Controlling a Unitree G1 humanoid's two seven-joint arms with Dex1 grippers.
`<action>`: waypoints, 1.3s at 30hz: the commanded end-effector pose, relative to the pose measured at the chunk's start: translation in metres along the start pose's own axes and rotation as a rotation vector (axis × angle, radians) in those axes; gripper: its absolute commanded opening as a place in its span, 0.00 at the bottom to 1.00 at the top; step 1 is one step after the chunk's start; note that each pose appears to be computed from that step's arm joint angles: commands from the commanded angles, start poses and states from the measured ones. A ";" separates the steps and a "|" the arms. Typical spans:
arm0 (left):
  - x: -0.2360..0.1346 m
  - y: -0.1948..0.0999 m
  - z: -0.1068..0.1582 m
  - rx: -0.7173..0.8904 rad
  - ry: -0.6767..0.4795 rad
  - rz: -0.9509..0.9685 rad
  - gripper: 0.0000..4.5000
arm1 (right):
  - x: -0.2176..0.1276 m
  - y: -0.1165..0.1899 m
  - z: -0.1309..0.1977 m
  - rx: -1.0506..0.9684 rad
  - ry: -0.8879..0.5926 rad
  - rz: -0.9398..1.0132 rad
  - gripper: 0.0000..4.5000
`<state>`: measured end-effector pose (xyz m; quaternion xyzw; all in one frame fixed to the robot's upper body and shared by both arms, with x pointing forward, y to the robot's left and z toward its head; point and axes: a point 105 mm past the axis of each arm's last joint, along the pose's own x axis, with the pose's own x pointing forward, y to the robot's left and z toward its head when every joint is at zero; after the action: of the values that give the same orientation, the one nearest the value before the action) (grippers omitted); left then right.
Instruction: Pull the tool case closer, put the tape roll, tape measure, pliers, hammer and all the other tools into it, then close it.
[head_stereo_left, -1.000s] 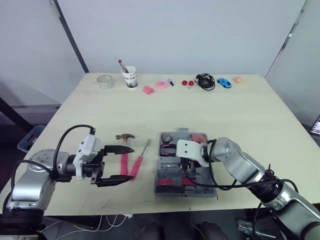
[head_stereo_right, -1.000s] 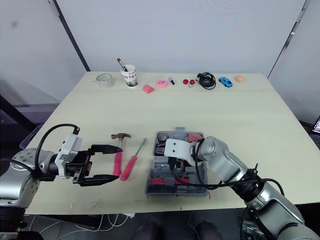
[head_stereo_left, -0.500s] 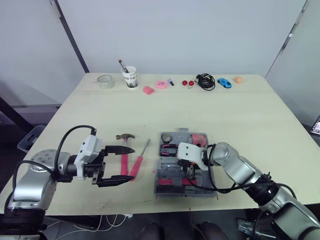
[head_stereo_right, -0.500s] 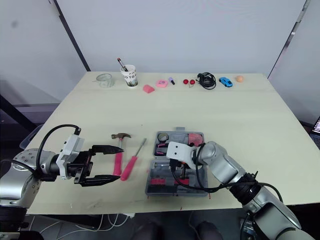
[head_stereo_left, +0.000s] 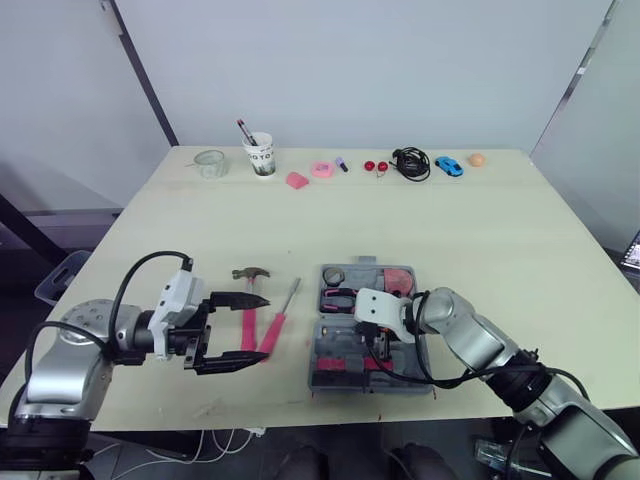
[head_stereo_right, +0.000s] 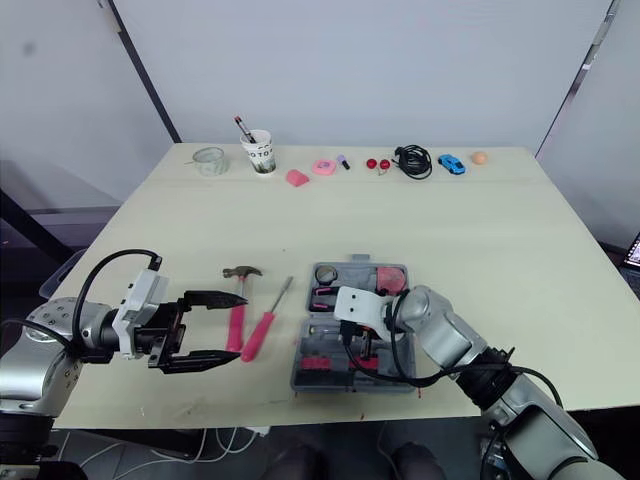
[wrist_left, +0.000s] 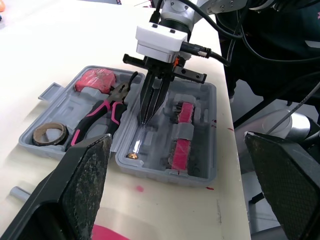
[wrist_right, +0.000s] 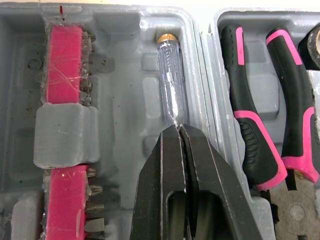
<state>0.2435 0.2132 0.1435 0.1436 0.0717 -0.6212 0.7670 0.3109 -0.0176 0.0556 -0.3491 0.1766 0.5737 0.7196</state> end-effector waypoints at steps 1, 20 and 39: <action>0.003 -0.001 0.005 0.030 -0.010 -0.001 1.00 | 0.005 0.006 -0.021 0.037 0.070 0.013 0.01; 0.000 0.006 -0.012 -0.075 -0.081 0.236 1.00 | -0.083 -0.029 0.040 0.238 -0.556 -0.289 0.01; -0.047 -0.011 -0.076 -0.228 -0.053 0.812 1.00 | -0.181 0.008 -0.110 0.568 -0.435 -0.818 0.06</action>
<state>0.2314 0.2680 0.0800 0.0431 0.0712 -0.2907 0.9532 0.2757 -0.2082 0.0805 -0.0546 0.0582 0.2619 0.9618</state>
